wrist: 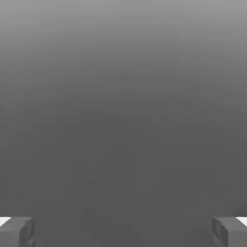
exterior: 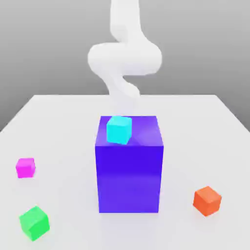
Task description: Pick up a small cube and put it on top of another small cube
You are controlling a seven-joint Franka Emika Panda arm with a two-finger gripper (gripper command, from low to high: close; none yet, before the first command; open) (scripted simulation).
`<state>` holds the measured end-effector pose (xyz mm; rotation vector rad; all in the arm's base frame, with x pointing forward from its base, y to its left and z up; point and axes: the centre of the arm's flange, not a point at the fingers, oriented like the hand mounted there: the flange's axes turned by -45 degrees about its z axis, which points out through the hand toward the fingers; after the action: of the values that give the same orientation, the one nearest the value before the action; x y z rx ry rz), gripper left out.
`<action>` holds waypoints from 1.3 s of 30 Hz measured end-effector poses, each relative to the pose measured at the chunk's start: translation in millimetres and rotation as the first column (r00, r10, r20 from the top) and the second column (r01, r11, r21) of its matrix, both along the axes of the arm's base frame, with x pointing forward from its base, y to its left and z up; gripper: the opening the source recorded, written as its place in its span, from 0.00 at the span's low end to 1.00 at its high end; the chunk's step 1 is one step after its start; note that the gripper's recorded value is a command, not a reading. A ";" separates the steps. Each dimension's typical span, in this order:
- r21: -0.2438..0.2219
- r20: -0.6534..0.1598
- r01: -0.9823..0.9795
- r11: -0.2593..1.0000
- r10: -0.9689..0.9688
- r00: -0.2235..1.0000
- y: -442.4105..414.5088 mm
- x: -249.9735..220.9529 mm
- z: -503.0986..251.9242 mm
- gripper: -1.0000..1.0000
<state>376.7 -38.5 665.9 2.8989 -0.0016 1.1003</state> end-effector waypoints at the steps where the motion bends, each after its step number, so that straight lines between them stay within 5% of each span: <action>1: -0.018 -0.033 0.001 1.000 -0.002 0.999 -17.3 10.4 -20.2 0.50; 6: -0.080 -0.190 -0.006 0.997 -0.010 0.982 -101.3 34.9 -120.0 0.50; 12: -0.101 -0.369 -0.032 0.994 -0.008 0.930 -194.5 13.2 -242.5 0.50; 18: -0.064 -0.527 -0.064 0.996 0.021 0.850 -262.7 -55.9 -360.0 0.50; 24: 0.022 -0.648 -0.080 0.997 0.075 0.758 -294.7 -158.4 -461.1 0.50; 30: 0.035 -0.665 -0.094 0.995 0.093 0.741 -295.6 -171.2 -524.2 0.50; 31: 0.036 -0.664 -0.094 0.995 0.094 0.741 -294.7 -171.6 -533.8 0.00; 39: 0.038 -0.665 -0.094 0.995 0.095 0.741 -294.7 -171.6 -529.5 0.00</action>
<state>205.0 -333.2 136.4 3.1366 0.1686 -0.0029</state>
